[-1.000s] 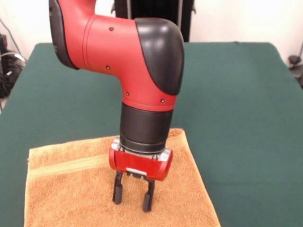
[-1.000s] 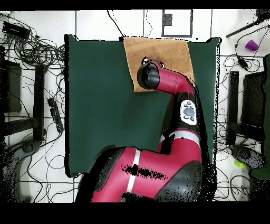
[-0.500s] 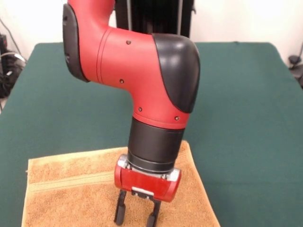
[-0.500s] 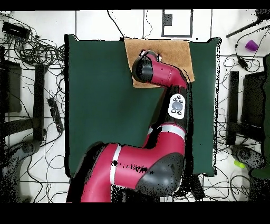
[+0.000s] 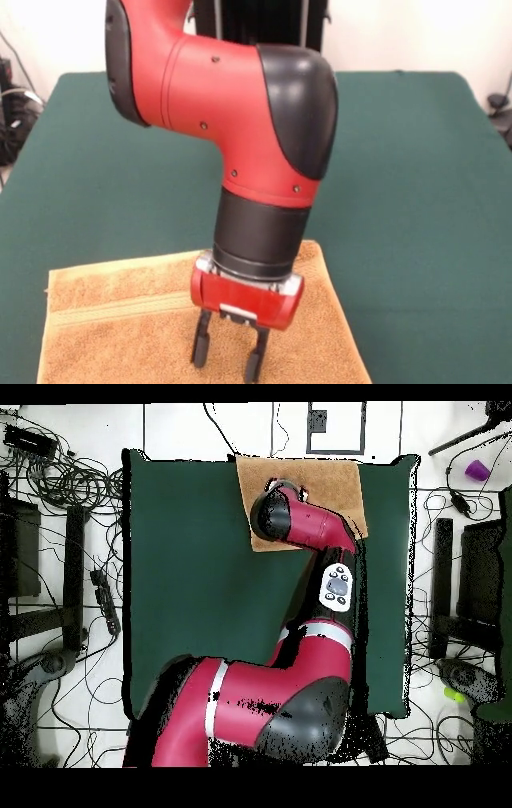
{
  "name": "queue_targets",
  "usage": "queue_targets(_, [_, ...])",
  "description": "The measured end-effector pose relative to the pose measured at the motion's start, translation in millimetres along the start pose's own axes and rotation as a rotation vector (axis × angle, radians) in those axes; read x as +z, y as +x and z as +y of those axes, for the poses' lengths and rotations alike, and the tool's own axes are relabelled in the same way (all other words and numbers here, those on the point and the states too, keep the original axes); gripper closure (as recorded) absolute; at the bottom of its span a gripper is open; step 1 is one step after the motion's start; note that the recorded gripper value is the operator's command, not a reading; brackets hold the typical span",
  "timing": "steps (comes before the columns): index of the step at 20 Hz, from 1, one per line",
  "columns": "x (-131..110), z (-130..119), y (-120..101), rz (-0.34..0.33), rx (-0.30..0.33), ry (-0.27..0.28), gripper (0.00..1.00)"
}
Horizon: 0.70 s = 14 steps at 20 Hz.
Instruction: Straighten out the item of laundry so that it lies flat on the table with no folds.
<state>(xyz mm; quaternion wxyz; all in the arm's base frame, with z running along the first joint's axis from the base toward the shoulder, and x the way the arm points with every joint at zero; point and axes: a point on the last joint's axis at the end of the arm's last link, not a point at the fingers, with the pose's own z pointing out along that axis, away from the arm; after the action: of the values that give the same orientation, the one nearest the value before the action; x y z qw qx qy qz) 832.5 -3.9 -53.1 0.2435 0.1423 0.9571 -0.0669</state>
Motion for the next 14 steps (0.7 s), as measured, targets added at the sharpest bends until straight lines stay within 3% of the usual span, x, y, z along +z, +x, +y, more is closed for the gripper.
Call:
queue_targets(8, [-52,-40,-19,0.033,0.097,-0.004,0.0])
queue_targets(14, [-88,-66,-44,0.014,0.151,-0.005,0.0])
